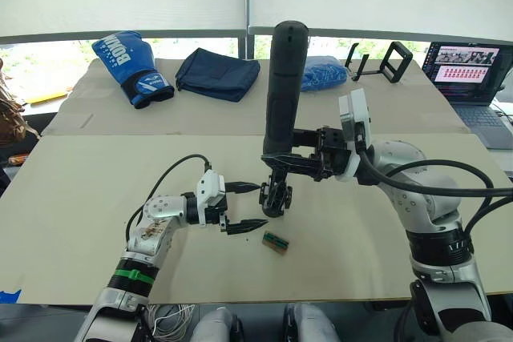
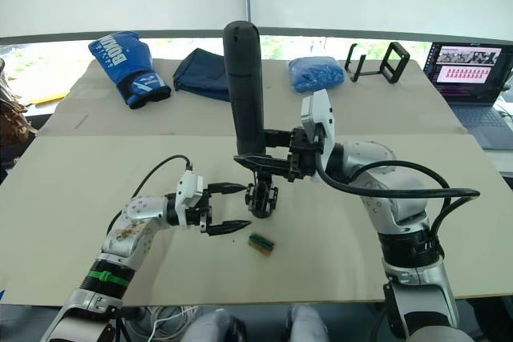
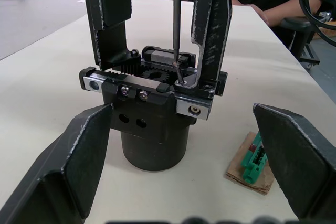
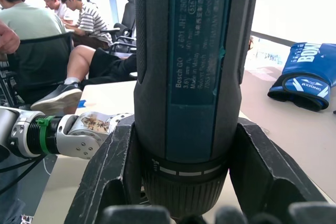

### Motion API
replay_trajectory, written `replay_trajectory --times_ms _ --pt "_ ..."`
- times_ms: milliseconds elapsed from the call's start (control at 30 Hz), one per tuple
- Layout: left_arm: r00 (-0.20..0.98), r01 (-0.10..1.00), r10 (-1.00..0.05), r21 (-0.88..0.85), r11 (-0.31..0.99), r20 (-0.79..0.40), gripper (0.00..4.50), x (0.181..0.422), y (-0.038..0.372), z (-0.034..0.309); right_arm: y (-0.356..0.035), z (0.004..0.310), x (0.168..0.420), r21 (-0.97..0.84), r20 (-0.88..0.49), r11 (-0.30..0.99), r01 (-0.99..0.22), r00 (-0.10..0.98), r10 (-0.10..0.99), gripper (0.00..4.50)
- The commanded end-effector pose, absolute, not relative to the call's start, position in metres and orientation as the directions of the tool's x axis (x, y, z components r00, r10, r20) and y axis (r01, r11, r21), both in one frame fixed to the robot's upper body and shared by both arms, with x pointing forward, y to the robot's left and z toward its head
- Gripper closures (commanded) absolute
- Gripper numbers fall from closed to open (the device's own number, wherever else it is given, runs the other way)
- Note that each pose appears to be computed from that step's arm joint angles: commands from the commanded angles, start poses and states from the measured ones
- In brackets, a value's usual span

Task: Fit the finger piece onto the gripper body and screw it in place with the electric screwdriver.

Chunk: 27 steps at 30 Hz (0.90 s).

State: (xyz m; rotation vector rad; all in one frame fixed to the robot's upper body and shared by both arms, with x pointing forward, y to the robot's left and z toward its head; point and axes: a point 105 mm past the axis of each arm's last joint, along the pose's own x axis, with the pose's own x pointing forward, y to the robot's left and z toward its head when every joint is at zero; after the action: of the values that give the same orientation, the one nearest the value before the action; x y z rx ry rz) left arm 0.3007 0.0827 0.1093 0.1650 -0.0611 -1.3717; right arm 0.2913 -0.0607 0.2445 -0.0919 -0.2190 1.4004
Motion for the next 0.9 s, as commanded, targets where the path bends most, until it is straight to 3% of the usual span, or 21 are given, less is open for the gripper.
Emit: replay_trajectory --times_ms 33,900 --pt "0.184 0.966 -0.982 0.191 0.174 -0.032 0.00 0.2988 0.0767 0.1190 -0.0579 0.2537 0.2835 -0.230 0.132 0.153 -0.961 0.125 0.983 2.59" --pt "0.184 0.966 -0.982 0.192 0.175 -0.031 0.00 0.2990 0.0745 0.1218 -0.0588 0.2476 0.2793 -0.211 0.097 0.124 -0.970 0.106 0.990 2.59"
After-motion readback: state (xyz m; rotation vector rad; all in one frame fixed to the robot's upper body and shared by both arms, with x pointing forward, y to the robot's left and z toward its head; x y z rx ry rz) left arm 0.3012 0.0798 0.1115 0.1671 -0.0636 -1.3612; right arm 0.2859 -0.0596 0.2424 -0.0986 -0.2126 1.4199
